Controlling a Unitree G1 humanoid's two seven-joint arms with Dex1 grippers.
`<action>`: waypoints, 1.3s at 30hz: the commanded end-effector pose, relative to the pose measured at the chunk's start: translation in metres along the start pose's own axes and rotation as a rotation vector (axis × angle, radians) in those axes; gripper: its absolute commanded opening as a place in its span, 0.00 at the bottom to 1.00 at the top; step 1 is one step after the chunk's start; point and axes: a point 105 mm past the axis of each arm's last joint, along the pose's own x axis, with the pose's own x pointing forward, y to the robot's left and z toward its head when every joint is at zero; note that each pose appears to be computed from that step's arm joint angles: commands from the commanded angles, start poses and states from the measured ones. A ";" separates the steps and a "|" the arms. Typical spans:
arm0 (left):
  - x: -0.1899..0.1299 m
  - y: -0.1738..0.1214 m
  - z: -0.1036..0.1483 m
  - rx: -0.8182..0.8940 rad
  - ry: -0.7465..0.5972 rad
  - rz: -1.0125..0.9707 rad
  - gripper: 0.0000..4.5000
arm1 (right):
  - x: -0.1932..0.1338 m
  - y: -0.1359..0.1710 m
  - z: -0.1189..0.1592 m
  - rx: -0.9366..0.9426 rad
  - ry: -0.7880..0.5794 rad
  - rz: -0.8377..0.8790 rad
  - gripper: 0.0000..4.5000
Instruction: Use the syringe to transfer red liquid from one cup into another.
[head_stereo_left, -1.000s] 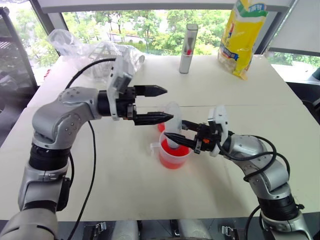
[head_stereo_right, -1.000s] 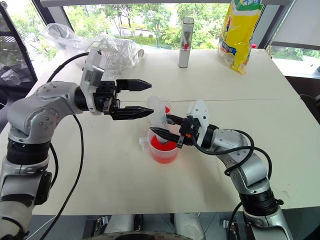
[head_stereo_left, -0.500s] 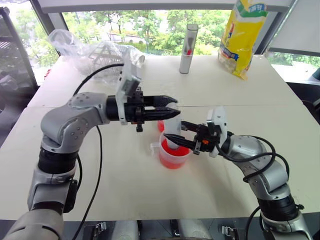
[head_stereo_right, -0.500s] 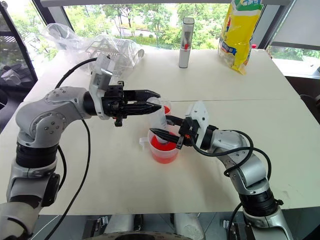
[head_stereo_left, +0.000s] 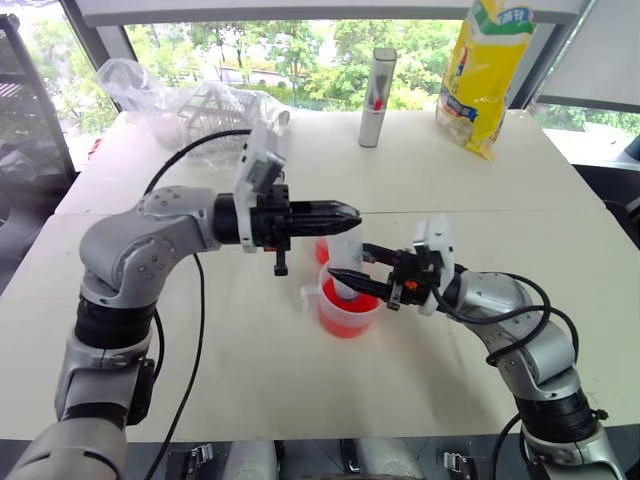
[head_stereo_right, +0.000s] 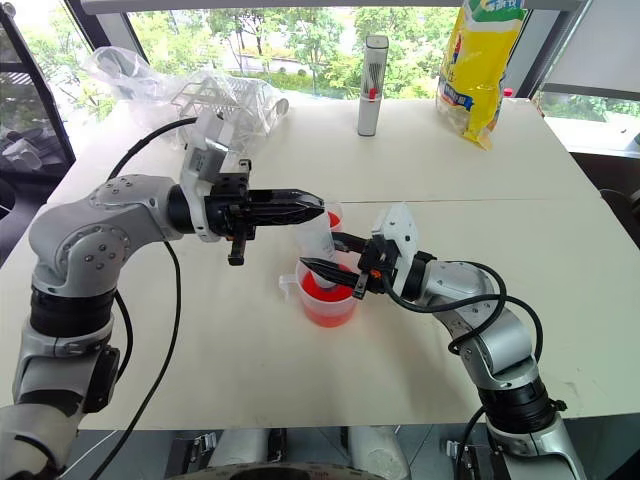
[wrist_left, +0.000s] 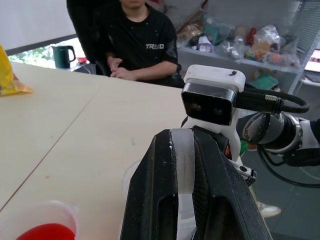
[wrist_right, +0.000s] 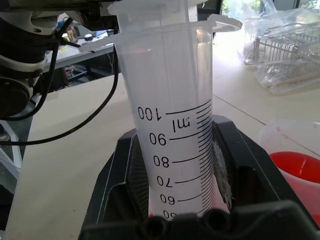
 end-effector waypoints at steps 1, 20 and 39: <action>-0.007 0.003 0.030 0.079 -0.063 0.010 0.01 | -0.001 0.006 0.003 0.000 0.002 0.031 0.30; -0.009 0.007 0.052 0.119 -0.099 0.030 0.01 | -0.001 0.013 -0.015 0.095 0.047 0.062 0.30; -0.008 0.006 0.048 0.104 -0.093 0.028 0.01 | -0.002 0.012 -0.012 0.082 0.046 0.066 0.30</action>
